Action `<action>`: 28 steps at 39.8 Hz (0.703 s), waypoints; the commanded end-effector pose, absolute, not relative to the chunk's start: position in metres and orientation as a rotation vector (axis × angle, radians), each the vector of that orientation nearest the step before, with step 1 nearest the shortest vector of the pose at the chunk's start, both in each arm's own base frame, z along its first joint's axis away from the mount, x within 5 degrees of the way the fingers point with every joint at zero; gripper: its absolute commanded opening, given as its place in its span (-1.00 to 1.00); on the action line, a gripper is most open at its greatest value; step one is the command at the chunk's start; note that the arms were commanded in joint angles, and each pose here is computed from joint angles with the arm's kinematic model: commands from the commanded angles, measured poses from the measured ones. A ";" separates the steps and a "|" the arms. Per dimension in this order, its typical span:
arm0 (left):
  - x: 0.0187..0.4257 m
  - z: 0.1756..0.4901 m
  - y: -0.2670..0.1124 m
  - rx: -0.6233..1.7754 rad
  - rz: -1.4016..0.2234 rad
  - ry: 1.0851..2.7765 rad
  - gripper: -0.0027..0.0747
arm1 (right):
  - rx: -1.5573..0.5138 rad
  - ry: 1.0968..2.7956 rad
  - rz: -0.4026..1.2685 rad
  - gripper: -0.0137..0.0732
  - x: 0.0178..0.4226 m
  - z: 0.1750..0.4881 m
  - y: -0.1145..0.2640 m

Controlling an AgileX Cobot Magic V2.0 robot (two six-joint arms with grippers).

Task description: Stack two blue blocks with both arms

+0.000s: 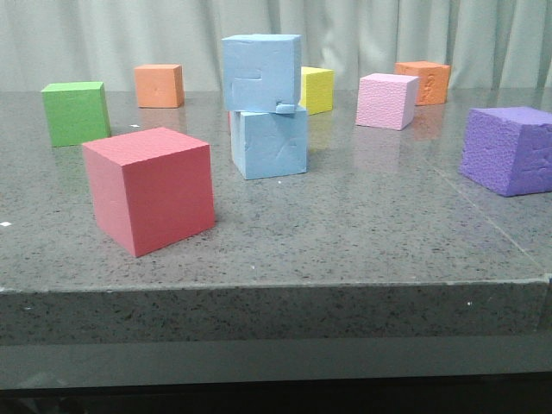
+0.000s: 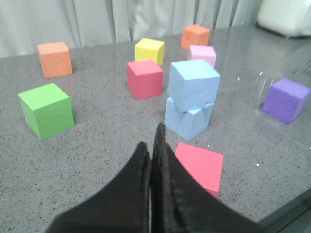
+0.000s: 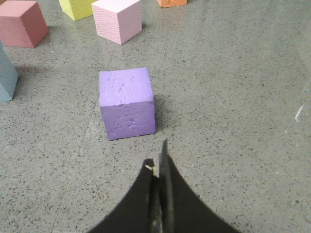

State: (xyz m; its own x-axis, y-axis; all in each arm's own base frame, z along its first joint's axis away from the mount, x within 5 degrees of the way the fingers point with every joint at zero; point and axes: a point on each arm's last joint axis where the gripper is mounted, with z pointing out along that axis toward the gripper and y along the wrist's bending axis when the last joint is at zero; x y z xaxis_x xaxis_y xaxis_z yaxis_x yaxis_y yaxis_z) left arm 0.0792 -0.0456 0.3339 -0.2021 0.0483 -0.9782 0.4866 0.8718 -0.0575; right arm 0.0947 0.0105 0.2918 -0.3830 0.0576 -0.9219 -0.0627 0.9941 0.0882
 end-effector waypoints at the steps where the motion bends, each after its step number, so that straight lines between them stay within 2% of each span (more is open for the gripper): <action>1: 0.066 0.342 -0.039 0.378 -0.481 1.581 -0.98 | -0.020 1.868 0.140 -0.84 0.097 0.306 0.012; 10: 0.048 0.337 -0.028 0.353 -0.507 1.509 -0.98 | -0.020 1.868 0.140 -0.84 0.097 0.306 0.012; 28: 0.048 0.337 -0.027 0.353 -0.508 1.505 -0.98 | -0.020 1.868 0.140 -0.84 0.097 0.306 0.012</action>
State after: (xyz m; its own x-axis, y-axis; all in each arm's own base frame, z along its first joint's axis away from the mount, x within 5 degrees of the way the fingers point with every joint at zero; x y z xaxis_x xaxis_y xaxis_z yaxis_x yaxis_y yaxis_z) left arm 0.0490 -0.0264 0.3215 -0.0857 -0.0403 -0.9955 0.5015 0.8616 -0.0781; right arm 0.0947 0.0105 0.2918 -0.3830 0.0576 -0.9219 -0.0627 0.9941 0.0882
